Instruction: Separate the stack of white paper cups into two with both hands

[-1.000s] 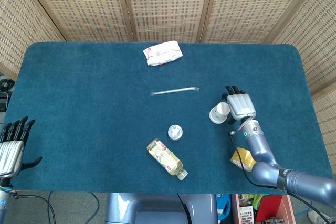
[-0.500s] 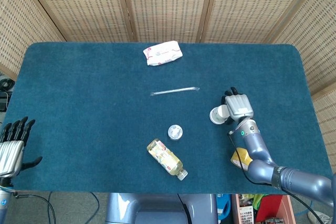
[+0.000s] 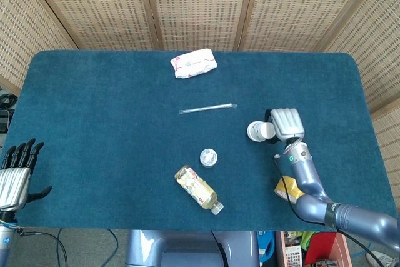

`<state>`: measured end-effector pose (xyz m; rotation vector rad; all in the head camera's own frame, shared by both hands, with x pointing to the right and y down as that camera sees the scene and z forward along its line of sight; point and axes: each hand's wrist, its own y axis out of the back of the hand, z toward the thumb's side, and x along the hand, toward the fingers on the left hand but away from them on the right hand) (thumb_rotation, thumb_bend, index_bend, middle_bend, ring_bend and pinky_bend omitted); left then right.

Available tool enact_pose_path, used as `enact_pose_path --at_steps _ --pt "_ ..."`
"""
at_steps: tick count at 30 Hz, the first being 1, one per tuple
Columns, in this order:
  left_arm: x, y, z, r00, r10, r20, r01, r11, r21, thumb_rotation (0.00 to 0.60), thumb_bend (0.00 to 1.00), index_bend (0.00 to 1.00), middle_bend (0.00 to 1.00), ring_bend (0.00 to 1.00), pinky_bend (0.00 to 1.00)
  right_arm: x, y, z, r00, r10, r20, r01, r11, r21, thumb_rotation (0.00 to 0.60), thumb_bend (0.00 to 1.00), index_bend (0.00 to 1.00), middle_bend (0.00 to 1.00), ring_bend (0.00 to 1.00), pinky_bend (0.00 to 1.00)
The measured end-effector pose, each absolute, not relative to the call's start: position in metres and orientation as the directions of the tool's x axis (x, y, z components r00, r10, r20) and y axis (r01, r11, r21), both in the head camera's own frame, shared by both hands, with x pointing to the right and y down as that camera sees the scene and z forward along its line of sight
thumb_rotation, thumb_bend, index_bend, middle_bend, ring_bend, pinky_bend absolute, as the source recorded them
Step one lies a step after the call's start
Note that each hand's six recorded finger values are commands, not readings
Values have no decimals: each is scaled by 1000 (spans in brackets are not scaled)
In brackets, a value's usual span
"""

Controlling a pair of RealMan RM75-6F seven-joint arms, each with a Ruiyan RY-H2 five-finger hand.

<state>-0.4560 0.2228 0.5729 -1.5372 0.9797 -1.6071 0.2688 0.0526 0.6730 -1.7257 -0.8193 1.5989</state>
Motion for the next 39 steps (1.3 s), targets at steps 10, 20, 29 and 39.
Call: enact_pose_path --at_steps 10,20,29,39 --pt "-455 222 573 -45 -888 458 -31 -457 -889 600 179 0 0 0 0 269 51 649 96 809 -580 291 -580 -761 600 212 763 643 514 748" --pt "-455 220 578 -43 -884 466 -51 -464 -884 600 179 0 0 0 0 247 44 608 175 806 -565 534 -560 -633 600 212 763 642 514 748" --pt "-458 219 581 -43 -882 469 -62 -466 -883 600 179 0 0 0 0 223 41 587 262 768 -584 704 -566 -428 600 212 763 642 514 748" --pt "-456 219 590 -36 -872 489 -75 -486 -871 600 179 0 0 0 0 178 40 579 362 746 -559 757 -585 -291 600 212 763 641 514 749"
